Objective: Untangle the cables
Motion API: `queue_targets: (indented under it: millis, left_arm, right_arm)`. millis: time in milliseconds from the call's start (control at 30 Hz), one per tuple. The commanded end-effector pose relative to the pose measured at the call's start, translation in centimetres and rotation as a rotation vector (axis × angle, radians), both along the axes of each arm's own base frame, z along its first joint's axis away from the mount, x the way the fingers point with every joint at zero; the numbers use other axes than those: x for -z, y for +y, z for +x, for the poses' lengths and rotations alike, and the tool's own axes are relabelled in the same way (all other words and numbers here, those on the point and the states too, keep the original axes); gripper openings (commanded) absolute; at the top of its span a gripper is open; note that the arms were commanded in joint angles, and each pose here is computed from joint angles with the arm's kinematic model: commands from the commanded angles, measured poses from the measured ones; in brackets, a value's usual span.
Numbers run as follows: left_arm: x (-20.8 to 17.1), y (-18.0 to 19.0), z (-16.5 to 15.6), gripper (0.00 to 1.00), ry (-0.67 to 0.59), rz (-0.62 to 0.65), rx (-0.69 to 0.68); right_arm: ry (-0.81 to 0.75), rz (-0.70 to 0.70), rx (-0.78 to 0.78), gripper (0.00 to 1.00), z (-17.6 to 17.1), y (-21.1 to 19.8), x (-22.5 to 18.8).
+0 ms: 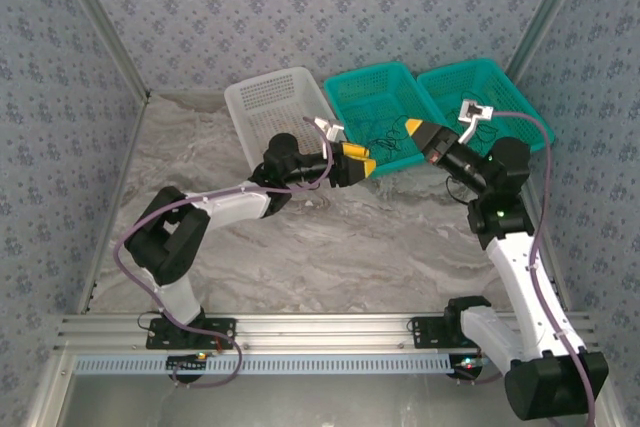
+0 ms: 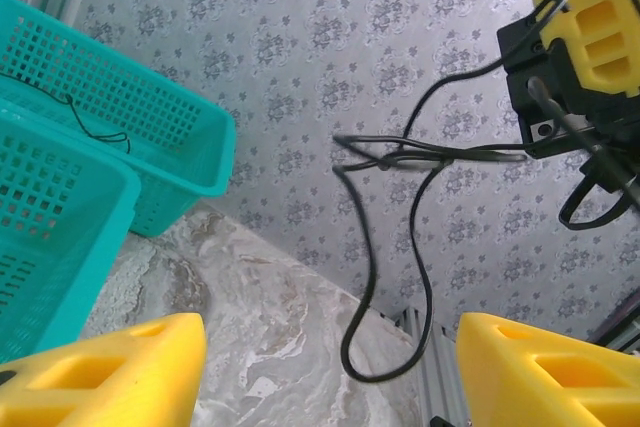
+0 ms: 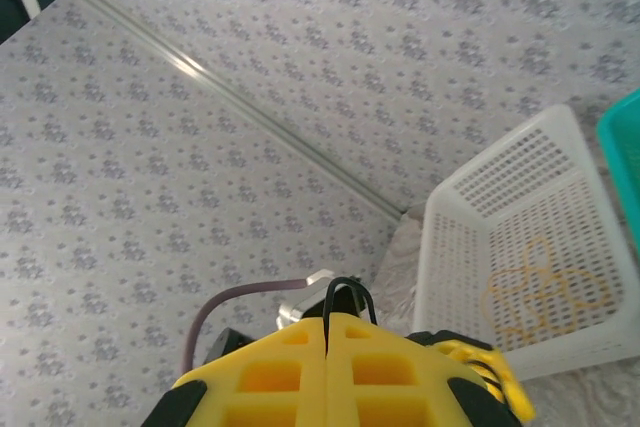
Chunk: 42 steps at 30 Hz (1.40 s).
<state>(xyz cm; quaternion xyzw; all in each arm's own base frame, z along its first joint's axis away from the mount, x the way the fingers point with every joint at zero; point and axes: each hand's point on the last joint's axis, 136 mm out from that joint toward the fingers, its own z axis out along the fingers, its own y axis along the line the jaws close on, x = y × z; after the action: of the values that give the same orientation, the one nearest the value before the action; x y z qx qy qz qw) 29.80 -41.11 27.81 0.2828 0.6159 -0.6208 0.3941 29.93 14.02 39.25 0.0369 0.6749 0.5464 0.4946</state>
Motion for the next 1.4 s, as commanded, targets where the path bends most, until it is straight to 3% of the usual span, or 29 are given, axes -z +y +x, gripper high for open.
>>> queue_targets:
  millis: [0, 267, 400, 500, 633, 733, 900, 1067, 1167, 1267, 1300, 1367]
  left_arm:
    - [-5.0, 0.5, -1.5, 0.67, -0.124, -0.094, 0.039]
    - [-6.3, 0.5, -1.9, 0.54, -0.149, -0.123, 0.07]
    - [-6.4, 0.5, -1.7, 0.24, -0.15, -0.131, 0.063]
    - [-5.5, 1.1, 0.5, 0.0, -0.104, -0.097, -0.063]
    - [-1.6, 6.7, 7.1, 0.0, 0.094, 0.006, -0.471]
    - [0.0, 11.5, 9.0, 0.0, 0.184, 0.006, -0.662]
    - [0.9, 14.5, 9.4, 0.0, 0.24, 0.029, -0.797]
    - [1.1, 17.6, 10.1, 0.0, 0.306, -0.014, -0.949]
    - [0.2, 18.2, 10.2, 0.0, 0.308, -0.065, -0.884]
    - [-2.9, 14.3, 8.8, 0.0, 0.197, -0.021, -0.608]
    - [-3.3, 12.9, 8.2, 0.0, 0.166, 0.034, -0.55]
    - [-2.9, 10.5, 7.3, 0.0, 0.106, 0.217, -0.472]
  right_arm:
    - [-0.07, 0.005, -0.042, 0.0, -1.2, 1.0, -2.7]
    - [-0.09, 0.006, -0.055, 0.0, -1.8, 1.5, -3.1]
    - [-0.095, 0.006, -0.06, 0.0, -1.8, 1.7, -3.0]
    - [-0.101, -0.023, -0.005, 0.0, -1.6, 0.9, -2.6]
    - [-0.038, -0.146, 0.34, 0.0, -0.8, -5.3, -0.4]
    - [0.023, -0.181, 0.571, 0.0, -1.0, -10.9, 1.0]
    - [0.061, -0.253, 0.731, 0.0, -1.5, -14.8, 1.8]
    - [0.178, -0.403, 0.949, 0.0, -2.2, -19.2, 5.1]
    - [0.208, -0.458, 1.016, 0.0, -2.1, -21.3, 6.6]
    - [0.145, -0.505, 0.773, 0.0, 0.0, -17.8, 7.4]
    - [0.105, -0.501, 0.678, 0.05, 0.5, -16.0, 7.1]
    - [-0.026, -0.491, 0.459, 0.38, 1.0, -11.5, 6.0]
